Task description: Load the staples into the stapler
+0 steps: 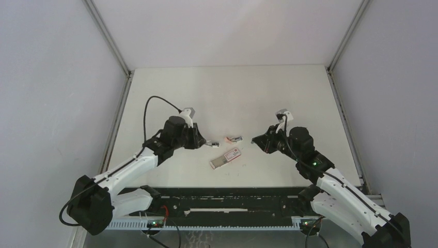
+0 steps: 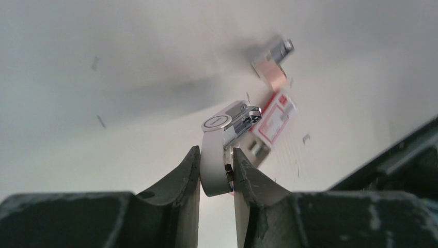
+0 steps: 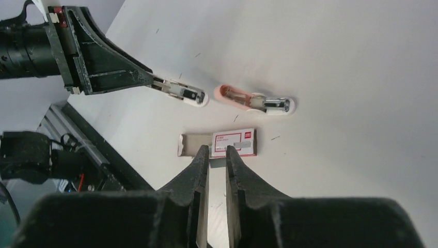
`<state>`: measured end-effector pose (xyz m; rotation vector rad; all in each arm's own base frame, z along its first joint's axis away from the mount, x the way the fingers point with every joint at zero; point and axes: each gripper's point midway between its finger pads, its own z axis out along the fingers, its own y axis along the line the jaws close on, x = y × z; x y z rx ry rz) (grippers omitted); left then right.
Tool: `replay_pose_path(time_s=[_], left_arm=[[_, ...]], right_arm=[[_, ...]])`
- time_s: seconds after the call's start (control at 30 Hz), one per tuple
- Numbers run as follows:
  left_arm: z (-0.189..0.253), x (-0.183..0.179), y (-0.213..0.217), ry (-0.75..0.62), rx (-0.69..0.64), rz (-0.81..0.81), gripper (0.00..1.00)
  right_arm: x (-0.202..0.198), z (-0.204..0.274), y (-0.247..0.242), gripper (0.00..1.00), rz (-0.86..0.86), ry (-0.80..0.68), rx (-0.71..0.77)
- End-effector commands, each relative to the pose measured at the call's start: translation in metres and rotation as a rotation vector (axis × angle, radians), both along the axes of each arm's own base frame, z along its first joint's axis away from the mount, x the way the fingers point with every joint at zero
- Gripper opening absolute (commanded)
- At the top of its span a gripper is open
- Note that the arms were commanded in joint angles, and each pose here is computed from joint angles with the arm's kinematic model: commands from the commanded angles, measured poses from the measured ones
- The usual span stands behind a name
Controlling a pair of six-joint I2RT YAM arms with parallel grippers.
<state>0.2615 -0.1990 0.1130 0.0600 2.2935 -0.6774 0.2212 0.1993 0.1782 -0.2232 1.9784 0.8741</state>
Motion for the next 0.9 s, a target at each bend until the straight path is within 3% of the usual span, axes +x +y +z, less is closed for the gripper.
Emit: replay_pose_path(time_s=[0.0, 0.1, 0.4, 0.87], left_arm=[[0.023, -0.041, -0.029, -0.013, 0.029, -0.286, 0.0], [0.022, -0.057, -0.044, -0.033, 0.076, -0.393, 0.0], [0.017, -0.078, -0.079, -0.07, 0.029, -0.624, 0.0], [-0.004, -0.074, -0.112, -0.028, 0.036, -0.808, 0.0]], right_arm=[[-0.019, -0.003, 0.012, 0.09, 0.114, -0.041, -0.059], [-0.031, -0.009, 0.023, 0.09, 0.171, -0.048, -0.097], [-0.063, -0.027, 0.059, 0.1, 0.351, -0.08, -0.173], [-0.067, -0.065, 0.082, 0.09, 0.397, -0.054, -0.282]])
